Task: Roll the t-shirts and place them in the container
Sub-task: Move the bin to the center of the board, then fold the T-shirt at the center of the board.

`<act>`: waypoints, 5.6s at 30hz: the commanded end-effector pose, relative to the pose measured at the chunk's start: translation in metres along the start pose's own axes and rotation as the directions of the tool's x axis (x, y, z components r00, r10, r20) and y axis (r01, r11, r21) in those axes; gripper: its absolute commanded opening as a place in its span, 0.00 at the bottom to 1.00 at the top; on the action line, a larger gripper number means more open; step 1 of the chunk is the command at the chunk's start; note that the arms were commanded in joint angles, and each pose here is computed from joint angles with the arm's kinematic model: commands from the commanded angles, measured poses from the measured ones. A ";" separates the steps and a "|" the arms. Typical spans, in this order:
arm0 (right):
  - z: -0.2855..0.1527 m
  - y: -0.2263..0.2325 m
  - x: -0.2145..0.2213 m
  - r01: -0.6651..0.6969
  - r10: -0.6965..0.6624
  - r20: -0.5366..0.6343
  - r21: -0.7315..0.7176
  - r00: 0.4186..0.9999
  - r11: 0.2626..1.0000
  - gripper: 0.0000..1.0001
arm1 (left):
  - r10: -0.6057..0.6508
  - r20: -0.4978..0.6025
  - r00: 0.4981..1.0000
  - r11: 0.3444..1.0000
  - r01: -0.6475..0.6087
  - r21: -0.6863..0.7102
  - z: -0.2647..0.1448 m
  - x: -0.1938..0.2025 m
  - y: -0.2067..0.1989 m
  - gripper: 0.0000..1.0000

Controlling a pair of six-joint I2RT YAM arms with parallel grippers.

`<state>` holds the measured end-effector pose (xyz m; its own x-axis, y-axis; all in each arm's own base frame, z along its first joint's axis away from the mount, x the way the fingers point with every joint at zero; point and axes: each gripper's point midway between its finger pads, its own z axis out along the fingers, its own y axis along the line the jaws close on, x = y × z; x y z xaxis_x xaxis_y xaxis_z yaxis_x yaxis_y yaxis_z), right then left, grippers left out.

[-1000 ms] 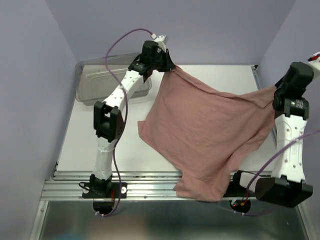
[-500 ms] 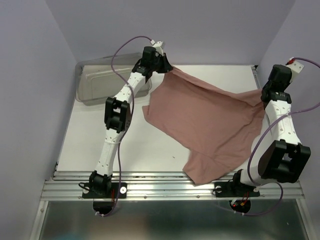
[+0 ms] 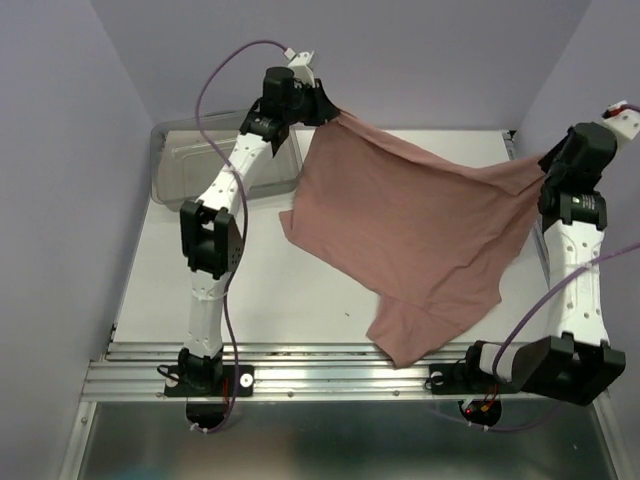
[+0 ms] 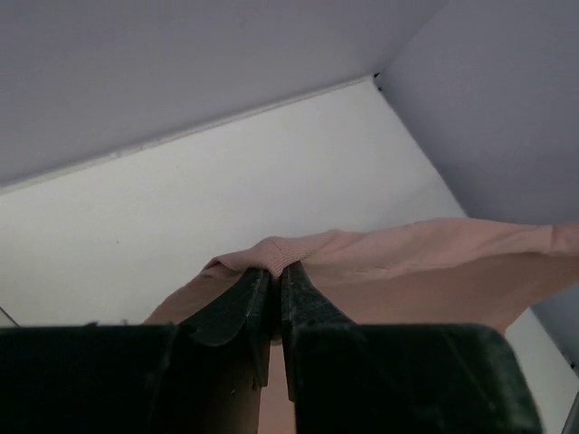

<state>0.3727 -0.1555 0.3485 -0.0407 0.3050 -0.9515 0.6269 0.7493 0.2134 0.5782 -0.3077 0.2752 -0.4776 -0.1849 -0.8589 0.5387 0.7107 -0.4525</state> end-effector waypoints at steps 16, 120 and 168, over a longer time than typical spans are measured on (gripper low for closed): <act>-0.290 -0.019 -0.251 -0.096 0.288 0.567 -0.343 0.772 0.934 0.01 | 0.158 0.550 0.820 0.936 -0.301 0.180 -0.313 -0.206 -0.212 0.00; 0.030 -0.008 0.034 0.080 -0.080 0.010 0.024 0.997 0.997 0.01 | -0.044 0.019 0.999 0.996 0.042 0.073 0.022 0.015 0.024 0.00; -0.073 -0.034 0.180 -0.160 0.179 -0.497 0.080 0.849 0.984 0.01 | -0.054 -0.114 0.992 0.994 0.064 0.092 0.012 0.039 0.079 0.00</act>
<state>0.2928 -0.0900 0.1853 -0.3150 0.6606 -0.6815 0.6899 0.6524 0.3136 0.6132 -0.2710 0.1377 -0.6704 -0.1496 -0.7268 0.4827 0.6559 -0.5803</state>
